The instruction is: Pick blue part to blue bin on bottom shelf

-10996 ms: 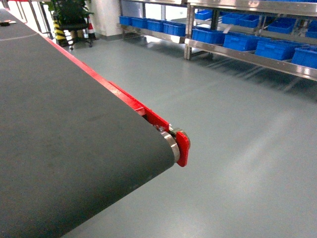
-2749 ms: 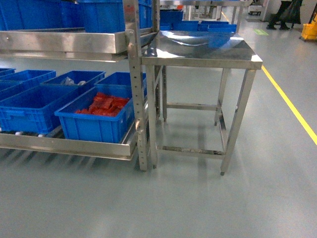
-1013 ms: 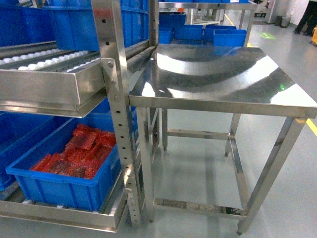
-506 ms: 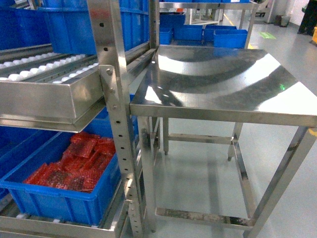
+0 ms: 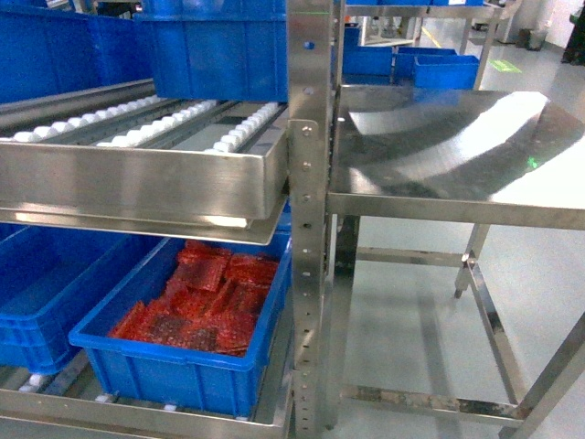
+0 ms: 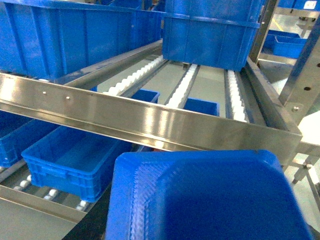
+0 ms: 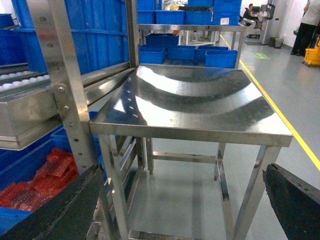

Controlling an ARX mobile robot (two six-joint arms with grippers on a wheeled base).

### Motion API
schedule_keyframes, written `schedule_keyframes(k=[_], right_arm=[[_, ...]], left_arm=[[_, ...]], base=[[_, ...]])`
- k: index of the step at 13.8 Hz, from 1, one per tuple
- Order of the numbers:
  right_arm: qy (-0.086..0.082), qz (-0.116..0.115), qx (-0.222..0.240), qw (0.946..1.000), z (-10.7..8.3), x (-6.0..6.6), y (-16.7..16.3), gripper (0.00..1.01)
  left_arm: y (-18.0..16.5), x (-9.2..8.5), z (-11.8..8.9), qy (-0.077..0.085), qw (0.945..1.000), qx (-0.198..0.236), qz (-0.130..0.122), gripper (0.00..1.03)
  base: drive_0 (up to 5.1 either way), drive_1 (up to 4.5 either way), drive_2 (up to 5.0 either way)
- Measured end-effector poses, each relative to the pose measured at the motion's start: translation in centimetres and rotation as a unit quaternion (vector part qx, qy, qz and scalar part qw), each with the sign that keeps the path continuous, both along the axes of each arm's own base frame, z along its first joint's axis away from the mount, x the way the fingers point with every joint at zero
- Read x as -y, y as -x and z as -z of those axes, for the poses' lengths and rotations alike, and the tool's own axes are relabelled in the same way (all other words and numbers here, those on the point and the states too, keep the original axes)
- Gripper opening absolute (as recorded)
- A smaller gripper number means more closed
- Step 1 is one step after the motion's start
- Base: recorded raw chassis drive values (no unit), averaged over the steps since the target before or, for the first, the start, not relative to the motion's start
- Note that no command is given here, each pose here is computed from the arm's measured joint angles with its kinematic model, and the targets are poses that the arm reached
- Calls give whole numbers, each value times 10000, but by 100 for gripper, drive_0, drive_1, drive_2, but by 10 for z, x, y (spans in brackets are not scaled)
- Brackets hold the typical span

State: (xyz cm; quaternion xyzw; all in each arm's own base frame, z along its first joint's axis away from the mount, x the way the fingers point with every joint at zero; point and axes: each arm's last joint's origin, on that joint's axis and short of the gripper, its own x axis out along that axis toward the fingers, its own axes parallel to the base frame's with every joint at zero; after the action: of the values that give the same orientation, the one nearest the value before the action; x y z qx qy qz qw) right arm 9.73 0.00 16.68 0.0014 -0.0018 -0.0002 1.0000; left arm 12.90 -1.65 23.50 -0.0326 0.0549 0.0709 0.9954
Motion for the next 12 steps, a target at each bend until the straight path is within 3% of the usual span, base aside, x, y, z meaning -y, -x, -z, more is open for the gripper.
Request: schedule_keyframes(k=[12], right_arm=[[2,0,-15,10000,0,0,0,98]], left_arm=[[0,0,-1,6,10000,28,6,43]], base=[[-500,246,246]])
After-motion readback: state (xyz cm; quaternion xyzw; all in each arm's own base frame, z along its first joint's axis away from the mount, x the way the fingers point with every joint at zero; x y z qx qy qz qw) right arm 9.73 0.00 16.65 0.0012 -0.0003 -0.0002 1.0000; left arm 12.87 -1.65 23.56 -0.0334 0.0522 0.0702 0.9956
